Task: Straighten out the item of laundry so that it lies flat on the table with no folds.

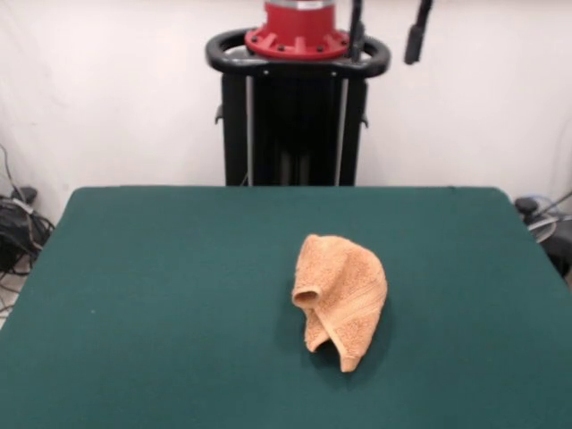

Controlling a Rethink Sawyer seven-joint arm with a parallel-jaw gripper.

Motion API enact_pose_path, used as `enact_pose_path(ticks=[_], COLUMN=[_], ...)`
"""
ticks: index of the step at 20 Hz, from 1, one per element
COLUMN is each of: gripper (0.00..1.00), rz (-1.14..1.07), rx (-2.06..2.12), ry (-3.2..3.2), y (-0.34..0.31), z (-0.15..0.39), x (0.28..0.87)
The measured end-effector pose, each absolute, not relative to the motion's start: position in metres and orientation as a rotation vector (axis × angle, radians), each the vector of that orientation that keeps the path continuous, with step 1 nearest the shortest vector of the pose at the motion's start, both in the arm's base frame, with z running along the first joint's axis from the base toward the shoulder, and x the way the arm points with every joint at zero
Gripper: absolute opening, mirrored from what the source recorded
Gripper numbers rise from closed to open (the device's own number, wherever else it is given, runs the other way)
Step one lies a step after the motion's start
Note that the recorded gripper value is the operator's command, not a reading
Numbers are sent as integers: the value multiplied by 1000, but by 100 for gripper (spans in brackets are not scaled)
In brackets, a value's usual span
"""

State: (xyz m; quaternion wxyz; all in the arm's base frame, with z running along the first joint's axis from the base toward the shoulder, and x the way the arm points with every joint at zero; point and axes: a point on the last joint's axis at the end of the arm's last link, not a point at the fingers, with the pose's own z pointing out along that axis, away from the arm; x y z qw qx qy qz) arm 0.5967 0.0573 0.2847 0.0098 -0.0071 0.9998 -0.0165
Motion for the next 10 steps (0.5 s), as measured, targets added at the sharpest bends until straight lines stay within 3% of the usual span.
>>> enact_pose_path(ticks=[10], gripper=[100], rz=[-68], rx=[49], ry=[3121], y=[19], z=[278], x=[624])
